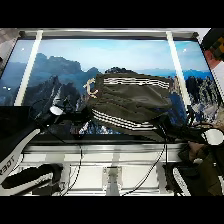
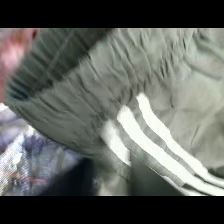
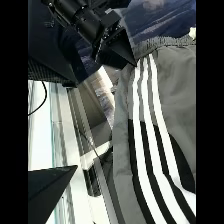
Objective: Fold the clothes and pants, and hang the long-sleeved shirts on hangers.
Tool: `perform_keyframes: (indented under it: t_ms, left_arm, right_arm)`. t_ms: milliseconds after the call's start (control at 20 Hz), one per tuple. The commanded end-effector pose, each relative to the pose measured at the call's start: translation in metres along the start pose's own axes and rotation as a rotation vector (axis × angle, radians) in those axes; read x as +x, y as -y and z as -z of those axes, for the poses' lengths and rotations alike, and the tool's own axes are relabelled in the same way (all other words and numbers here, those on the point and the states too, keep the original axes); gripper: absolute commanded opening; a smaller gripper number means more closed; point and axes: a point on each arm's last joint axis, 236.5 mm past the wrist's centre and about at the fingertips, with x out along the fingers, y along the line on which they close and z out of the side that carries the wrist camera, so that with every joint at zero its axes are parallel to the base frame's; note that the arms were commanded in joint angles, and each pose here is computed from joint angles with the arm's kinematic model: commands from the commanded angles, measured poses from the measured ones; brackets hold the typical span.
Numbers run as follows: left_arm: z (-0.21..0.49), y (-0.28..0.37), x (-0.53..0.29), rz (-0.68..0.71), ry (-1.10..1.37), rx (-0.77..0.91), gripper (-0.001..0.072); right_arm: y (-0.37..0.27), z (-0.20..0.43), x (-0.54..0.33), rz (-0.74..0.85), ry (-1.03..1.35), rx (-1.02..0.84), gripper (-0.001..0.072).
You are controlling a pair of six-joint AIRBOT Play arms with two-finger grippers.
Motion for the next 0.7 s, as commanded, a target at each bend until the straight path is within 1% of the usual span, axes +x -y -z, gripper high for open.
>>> perform_keyframes:
  t_ms: [0,100,200,250,500,550,600,650]
  left_arm:
    - [-0.014,0.006,0.000,0.023,0.061,-0.033,0.0004]
    - [-0.014,0.013,-0.004,0.042,0.068,-0.005,0.0003]
    - [-0.014,0.030,-0.013,0.073,0.096,0.070,0.0001]
    - [-0.013,0.041,-0.020,0.093,0.116,0.105,0.0000]
    - [0.010,0.082,-0.041,0.168,0.124,0.224,0.0001]
    - [0.016,0.086,-0.040,0.175,0.115,0.238,0.0001]
    - [0.022,0.089,-0.039,0.179,0.103,0.250,0.0001]
    - [0.028,0.091,-0.037,0.181,0.093,0.260,0.0001]
  right_arm:
    - [0.008,-0.004,0.000,0.032,0.016,-0.008,0.0550]
    - [0.029,-0.014,-0.002,0.120,0.061,0.037,0.0550]
    - [0.052,-0.020,-0.006,0.216,0.096,0.078,0.0550]
    - [0.058,-0.019,-0.006,0.239,0.092,0.088,0.0550]
    - [0.072,-0.007,0.010,0.231,0.050,0.166,0.0544]
    - [0.073,-0.006,0.014,0.218,0.047,0.181,0.0504]
    - [0.074,-0.007,0.019,0.201,0.054,0.194,0.0425]
    - [0.078,-0.010,0.023,0.196,0.067,0.203,0.0425]
